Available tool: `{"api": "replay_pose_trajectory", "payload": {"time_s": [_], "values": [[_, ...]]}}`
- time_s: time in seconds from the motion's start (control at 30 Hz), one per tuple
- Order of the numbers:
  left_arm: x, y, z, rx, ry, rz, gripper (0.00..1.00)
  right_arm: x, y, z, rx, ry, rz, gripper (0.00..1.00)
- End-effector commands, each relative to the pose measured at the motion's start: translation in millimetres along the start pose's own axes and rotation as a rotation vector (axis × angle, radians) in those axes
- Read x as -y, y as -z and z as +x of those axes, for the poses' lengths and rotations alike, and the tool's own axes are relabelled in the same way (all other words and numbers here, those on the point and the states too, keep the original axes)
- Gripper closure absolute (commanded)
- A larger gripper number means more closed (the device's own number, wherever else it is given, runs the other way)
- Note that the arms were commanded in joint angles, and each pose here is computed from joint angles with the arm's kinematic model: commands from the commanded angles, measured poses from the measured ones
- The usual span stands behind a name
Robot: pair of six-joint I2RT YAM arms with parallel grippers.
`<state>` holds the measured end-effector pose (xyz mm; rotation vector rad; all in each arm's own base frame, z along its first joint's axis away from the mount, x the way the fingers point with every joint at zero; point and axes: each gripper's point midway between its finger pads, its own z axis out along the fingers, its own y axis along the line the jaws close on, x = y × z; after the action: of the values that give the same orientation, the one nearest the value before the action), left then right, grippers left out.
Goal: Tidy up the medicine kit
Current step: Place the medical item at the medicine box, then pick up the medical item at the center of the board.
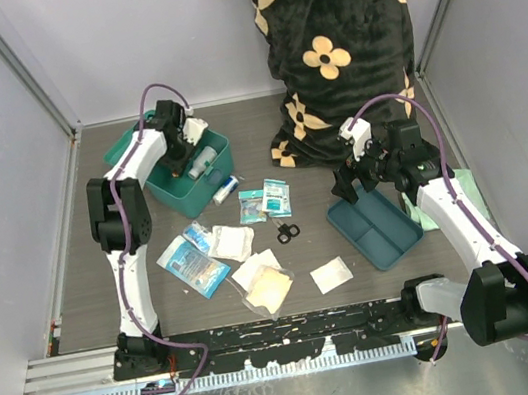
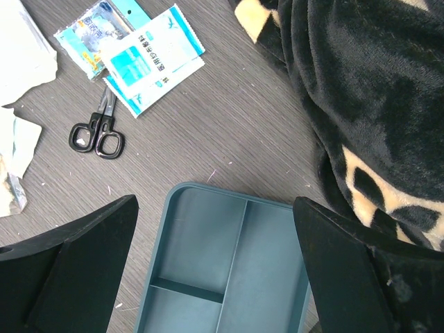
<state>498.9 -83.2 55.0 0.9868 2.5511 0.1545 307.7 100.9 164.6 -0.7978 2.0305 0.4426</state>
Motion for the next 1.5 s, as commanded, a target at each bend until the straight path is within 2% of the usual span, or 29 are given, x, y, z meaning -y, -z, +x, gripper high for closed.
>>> {"api": "replay_pose_trajectory", "payload": {"time_s": [0.0, 0.13, 0.3, 0.73, 0.93, 1.13, 1.47], "values": [[-13.7, 0.8, -11.0, 0.046, -0.007, -0.052, 0.67, 5.7, -0.4, -6.9, 0.022, 0.029, 0.017, 0.00], [-12.3, 9.5, -13.1, 0.057, -0.008, -0.057, 0.56, 5.6, -1.2, -6.0, 0.020, 0.028, 0.014, 0.00], [-12.5, 28.8, -19.8, 0.095, 0.013, -0.066, 0.47, 4.2, -1.4, -6.0, 0.021, 0.026, 0.006, 0.00], [-5.4, 110.2, -51.4, 0.282, 0.058, -0.053, 0.39, 3.3, -2.3, -5.0, 0.020, 0.025, -0.001, 0.00], [31.8, 141.8, -61.1, 0.362, 0.056, 0.082, 0.36, 3.5, -1.5, -5.9, 0.021, 0.029, 0.002, 0.00], [82.5, 153.9, -59.6, 0.392, 0.004, 0.192, 0.34, 3.3, -1.0, -6.0, 0.023, 0.031, 0.003, 0.00], [153.4, 135.0, -57.6, 0.354, -0.147, 0.224, 0.33, 4.6, -0.6, -4.9, 0.019, 0.036, 0.011, 0.00]]}}
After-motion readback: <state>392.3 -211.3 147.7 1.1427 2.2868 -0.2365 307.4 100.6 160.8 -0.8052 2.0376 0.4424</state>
